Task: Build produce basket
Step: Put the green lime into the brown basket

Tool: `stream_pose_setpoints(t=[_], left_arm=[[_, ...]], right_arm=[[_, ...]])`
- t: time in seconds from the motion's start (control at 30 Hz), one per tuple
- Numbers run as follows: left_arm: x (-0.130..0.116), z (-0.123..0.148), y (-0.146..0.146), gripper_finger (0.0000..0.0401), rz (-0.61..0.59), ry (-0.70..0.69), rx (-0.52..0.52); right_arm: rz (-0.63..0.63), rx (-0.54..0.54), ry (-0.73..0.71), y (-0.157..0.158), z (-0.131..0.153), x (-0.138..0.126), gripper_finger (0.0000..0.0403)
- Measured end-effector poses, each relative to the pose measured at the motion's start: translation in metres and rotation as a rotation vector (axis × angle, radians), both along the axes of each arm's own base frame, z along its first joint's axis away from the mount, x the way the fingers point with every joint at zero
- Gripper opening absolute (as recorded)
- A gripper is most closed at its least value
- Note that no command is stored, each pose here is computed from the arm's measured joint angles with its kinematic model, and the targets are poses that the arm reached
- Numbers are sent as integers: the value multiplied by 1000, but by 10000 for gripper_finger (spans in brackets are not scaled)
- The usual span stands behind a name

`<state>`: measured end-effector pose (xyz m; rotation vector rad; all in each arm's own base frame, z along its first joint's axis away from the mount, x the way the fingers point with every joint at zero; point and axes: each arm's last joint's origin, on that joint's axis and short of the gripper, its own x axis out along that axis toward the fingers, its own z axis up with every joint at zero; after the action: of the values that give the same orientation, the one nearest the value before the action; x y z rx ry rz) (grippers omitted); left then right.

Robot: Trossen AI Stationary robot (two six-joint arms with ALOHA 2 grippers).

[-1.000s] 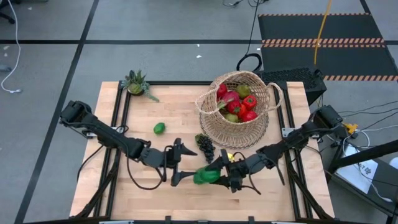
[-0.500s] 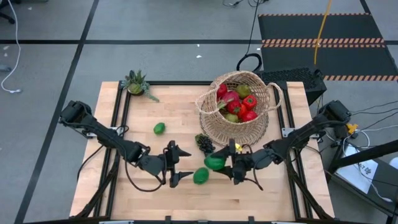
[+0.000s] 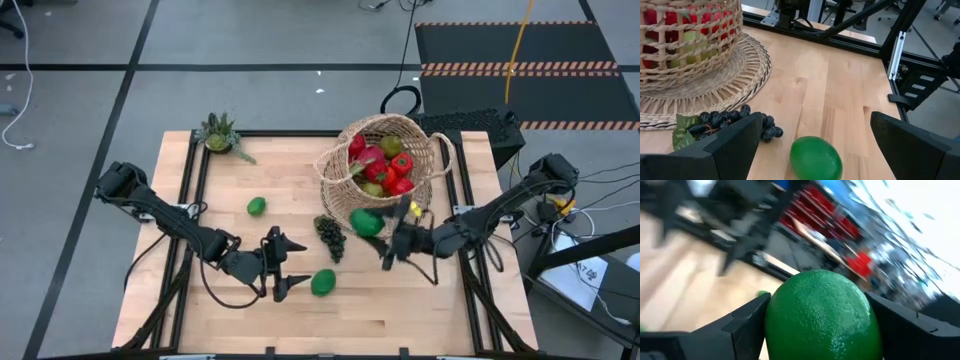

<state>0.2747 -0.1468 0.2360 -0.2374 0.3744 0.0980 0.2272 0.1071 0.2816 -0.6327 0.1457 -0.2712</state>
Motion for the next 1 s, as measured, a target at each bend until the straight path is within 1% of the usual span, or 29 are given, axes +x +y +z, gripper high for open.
stream_pose_setpoints(t=[0.07,0.23,0.37,0.43,0.6,0.73,0.87,1.0], left_arm=[[0,0,0,369,0,0,0],[0,0,0,369,4,-1,1],[0,0,0,369,4,-1,1],[0,0,0,369,4,-1,1],[0,0,0,369,4,-1,1],[0,0,0,369,6,-2,-2],[0,0,0,369,6,-2,-2],[0,0,0,369,6,-2,-2]], right_arm=[[-48,32,-18,-5,6,-6,299],[-48,107,-36,-13,16,-20,299],[-48,138,-27,-19,20,-31,299],[-21,156,-18,-20,21,-35,299],[97,184,4,-20,22,-39,299],[180,145,23,-18,23,-39,299],[212,100,35,-17,23,-39,299],[223,-26,47,-17,24,-39,299]])
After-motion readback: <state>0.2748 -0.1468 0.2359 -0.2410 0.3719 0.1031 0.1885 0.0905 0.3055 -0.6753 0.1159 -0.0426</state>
